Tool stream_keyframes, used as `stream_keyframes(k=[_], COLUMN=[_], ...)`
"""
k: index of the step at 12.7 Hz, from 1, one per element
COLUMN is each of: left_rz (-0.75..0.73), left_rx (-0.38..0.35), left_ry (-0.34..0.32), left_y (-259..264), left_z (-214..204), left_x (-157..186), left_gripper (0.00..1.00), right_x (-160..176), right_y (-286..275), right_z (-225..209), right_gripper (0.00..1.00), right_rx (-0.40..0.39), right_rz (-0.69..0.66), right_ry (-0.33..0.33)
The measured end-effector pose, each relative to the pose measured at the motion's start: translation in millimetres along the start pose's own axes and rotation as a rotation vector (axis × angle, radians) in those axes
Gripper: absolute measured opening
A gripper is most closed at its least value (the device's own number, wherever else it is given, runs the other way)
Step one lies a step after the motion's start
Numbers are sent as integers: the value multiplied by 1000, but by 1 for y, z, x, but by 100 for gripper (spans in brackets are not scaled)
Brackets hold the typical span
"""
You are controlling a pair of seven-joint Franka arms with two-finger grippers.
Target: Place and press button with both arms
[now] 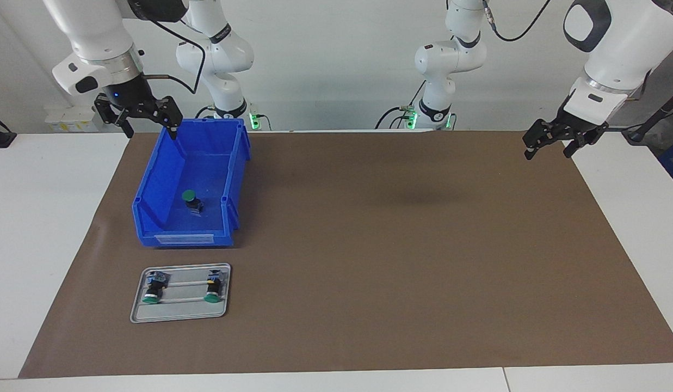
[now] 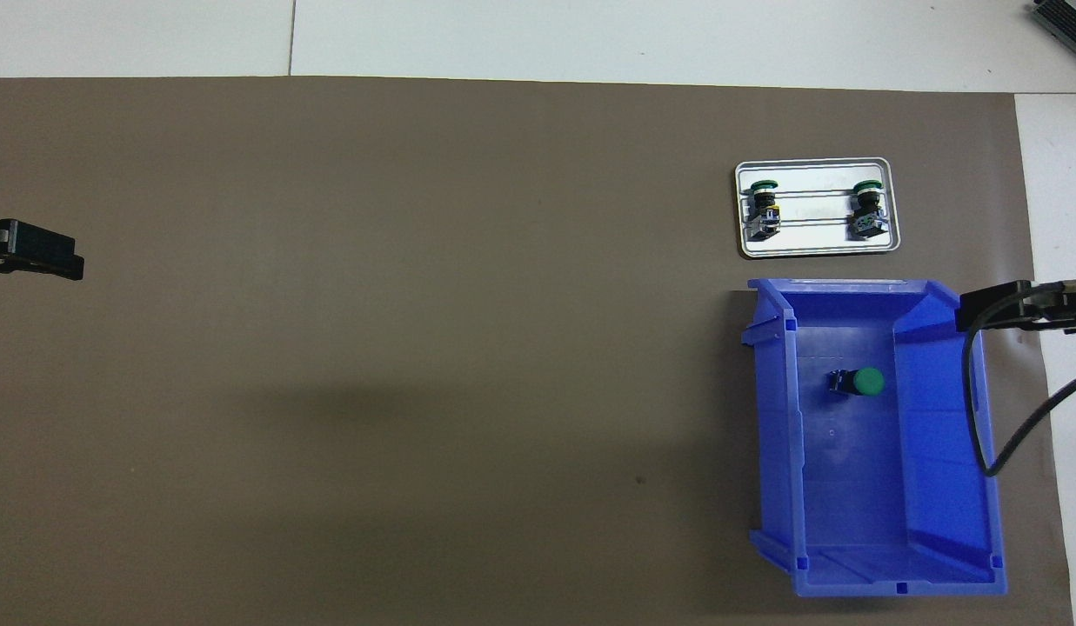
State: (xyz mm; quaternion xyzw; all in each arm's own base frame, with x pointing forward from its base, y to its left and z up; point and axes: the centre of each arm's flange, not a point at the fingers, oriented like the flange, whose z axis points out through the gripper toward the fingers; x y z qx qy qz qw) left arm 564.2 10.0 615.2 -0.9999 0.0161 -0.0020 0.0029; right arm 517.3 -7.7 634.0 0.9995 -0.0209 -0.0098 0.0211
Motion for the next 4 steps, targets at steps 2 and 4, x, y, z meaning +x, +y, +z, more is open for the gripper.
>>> stream_keyframes(k=[2,4], left_rz=[0,0], left_rx=[0,0], left_ry=[0,0], left_y=[0,0], left_z=[0,0], left_x=[0,0], left_gripper=[100,100], right_x=[-3,-4], right_y=[2,3], right_z=[-7,-10], right_gripper=[100,100], right_rx=[10,14], right_rz=[5,7], right_ry=[-11,-13])
